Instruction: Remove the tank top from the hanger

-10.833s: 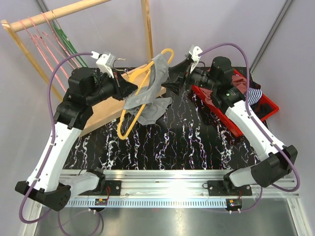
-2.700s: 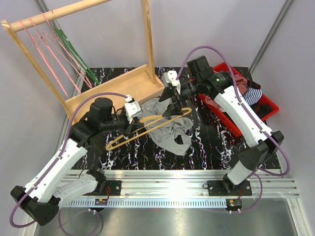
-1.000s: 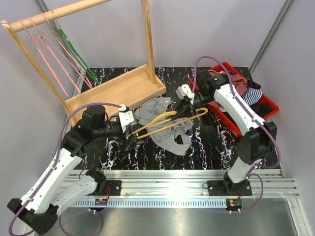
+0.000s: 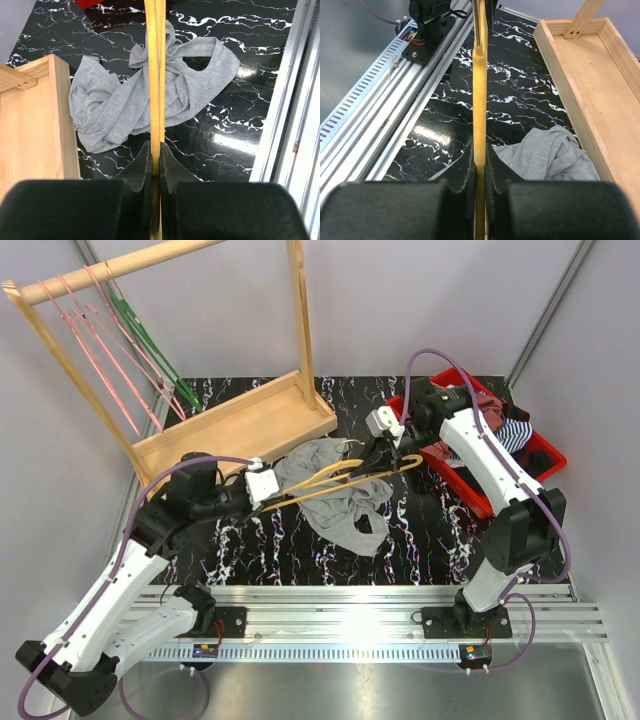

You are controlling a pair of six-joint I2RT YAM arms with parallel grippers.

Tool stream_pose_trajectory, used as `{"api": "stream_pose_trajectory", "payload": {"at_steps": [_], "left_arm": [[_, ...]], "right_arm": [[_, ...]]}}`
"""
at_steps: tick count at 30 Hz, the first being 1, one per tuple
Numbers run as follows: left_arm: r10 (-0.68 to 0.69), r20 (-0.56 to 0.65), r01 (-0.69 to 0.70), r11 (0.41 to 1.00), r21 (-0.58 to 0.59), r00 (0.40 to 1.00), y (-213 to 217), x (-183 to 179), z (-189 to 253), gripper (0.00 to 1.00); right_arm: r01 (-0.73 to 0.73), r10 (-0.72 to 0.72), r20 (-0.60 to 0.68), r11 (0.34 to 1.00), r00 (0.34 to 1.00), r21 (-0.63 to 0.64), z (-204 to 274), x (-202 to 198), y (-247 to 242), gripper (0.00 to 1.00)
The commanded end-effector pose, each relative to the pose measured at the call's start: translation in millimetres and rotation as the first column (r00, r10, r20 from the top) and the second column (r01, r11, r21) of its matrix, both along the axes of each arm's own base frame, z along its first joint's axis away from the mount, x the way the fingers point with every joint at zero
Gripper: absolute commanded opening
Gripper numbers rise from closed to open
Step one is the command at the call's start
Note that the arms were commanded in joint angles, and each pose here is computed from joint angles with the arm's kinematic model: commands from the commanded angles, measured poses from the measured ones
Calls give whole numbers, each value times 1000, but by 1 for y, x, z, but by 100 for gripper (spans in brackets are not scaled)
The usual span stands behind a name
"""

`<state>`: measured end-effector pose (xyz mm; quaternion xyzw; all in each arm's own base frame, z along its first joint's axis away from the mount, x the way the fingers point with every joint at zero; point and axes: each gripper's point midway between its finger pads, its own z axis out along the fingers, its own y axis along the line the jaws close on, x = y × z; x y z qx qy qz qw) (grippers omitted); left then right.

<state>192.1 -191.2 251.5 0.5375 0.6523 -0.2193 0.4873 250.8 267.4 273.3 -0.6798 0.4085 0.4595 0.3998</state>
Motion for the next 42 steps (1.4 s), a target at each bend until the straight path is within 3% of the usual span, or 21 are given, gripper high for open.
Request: {"api": "stream_pose_trajectory", "payload": {"at_steps": [1,2,3,4,5,7,8,10,11,13,19,22,23,24,27,28,31,34,42], "left_arm": [[92,35,-92,996,11,995,11,12,5,0],[130,17,-130,991,8,991,13,15,5,0],[147,8,-147,989,8,989,14,16,4,0],[171,2,-171,985,9,985,17,18,3,0],[199,-24,-199,980,-1,980,18,17,2,0],[240,-32,-241,970,-21,970,20,21,3,0],[261,-45,-262,965,-26,964,22,21,2,0],[304,-50,-306,952,-29,951,27,24,2,0],[323,-71,-326,945,-37,944,27,24,1,0],[347,-74,-351,935,-55,935,30,24,7,0],[487,-90,-495,847,-195,869,41,35,47,0],[542,-98,-547,794,-266,835,48,38,70,0],[591,-127,-600,745,-292,797,55,41,76,0],[623,-130,-630,717,-300,771,61,43,80,0],[724,-233,-752,562,-345,649,80,47,95,0],[765,-277,-801,480,-357,582,90,51,98,0],[809,-330,-850,351,-394,487,106,54,114,0],[792,-417,-850,229,-474,446,109,59,138,0],[743,-513,-793,39,-607,430,108,83,214,0]], "right_arm": [[4,-2,-141,1000,990,16,26,-35,-11,21],[11,-8,-157,1000,988,15,26,-36,-11,38],[23,-19,-153,999,988,27,31,-35,-13,72],[35,-28,-121,998,992,53,37,-26,-11,99],[67,-60,-196,997,979,29,41,-26,-12,100],[113,-106,-98,992,989,60,58,-7,-8,100],[182,-179,-169,983,969,2,54,-2,-9,100],[263,-263,-20,962,965,78,78,20,-8,100],[351,-350,-29,935,936,47,69,31,-11,100],[414,-423,74,903,903,111,84,46,-15,100],[704,-707,15,706,707,74,79,105,-37,100],[835,-831,-78,548,550,49,77,130,-50,100],[888,-881,-122,459,458,22,70,140,-60,100],[902,-893,-128,431,431,25,70,144,-63,100],[907,-899,-132,421,417,-6,60,146,-64,100],[908,-900,-140,420,413,-18,58,147,-63,100],[909,-899,-173,414,402,-38,53,149,-61,100],[910,-898,-191,412,396,-46,49,152,-59,100],[910,-894,-216,411,392,-49,46,155,-56,100]]}}
